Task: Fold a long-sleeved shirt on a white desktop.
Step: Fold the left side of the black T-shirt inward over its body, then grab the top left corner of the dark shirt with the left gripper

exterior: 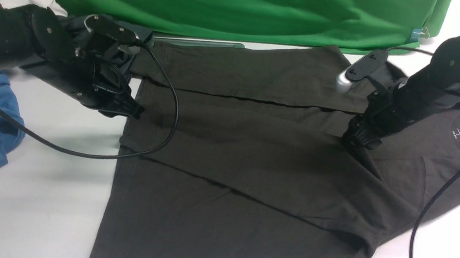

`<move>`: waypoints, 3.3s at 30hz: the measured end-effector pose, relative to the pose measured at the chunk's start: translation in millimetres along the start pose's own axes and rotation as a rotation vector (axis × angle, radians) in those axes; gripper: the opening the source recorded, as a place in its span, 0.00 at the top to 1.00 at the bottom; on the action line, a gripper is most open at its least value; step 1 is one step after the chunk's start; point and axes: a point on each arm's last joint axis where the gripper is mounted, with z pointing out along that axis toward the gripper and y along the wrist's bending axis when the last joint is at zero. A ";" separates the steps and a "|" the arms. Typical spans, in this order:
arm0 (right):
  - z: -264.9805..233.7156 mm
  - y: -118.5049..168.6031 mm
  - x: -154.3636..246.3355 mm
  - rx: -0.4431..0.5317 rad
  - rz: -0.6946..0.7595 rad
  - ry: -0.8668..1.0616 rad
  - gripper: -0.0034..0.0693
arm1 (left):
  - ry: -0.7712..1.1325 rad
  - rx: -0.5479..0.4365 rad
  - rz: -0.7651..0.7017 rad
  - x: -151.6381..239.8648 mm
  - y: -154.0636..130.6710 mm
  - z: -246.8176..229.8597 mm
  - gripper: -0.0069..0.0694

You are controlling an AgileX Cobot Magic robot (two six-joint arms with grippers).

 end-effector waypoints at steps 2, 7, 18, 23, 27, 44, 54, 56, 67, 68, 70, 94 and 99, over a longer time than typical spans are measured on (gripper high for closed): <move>-11.8 -1.5 0.1 0.027 0.037 0.007 0.18 | 0.002 0.002 -0.005 0.1 -0.2 0.0 0.63; -37.9 -3.4 1.3 0.054 0.092 0.008 0.28 | 0.009 0.030 -0.073 0.3 -3.2 -3.5 0.38; -11.0 1.0 29.2 -0.030 -0.235 0.137 0.31 | -0.056 0.226 0.043 -9.6 -92.5 -81.2 0.80; 5.7 -19.7 41.4 0.001 -0.266 0.133 0.31 | -0.249 0.225 0.158 -9.1 -128.1 -137.9 0.89; 10.7 -33.8 51.9 0.011 -0.264 0.144 0.31 | -0.342 0.214 0.206 -5.9 -136.5 -169.5 0.89; 19.7 -41.6 64.5 -0.031 -0.206 0.180 0.76 | -0.370 0.179 0.235 -1.2 -135.1 -178.7 0.89; 19.6 -40.5 65.0 -0.040 -0.082 0.195 0.93 | -0.369 0.178 0.236 -1.2 -135.0 -178.7 0.89; 19.6 -40.4 65.1 -0.038 -0.058 0.196 0.93 | -0.369 0.178 0.236 -1.2 -135.0 -178.7 0.89; 8.7 -41.4 62.8 -0.001 -0.019 0.181 0.94 | -0.369 0.178 0.236 -1.2 -135.0 -178.7 0.89; 8.3 -41.8 62.3 0.006 -0.017 0.174 0.94 | -0.369 0.178 0.236 -1.2 -135.0 -178.7 0.89; 8.4 -42.6 61.5 0.016 -0.012 0.165 0.94 | -0.369 0.177 0.237 -1.1 -134.9 -178.7 0.89; 13.6 -61.5 74.9 0.070 -0.036 0.179 0.38 | -0.366 0.167 0.247 -0.9 -134.2 -178.4 0.89; 13.6 -58.3 76.5 0.037 -0.031 0.199 0.59 | -0.367 0.167 0.247 -1.0 -134.2 -178.4 0.89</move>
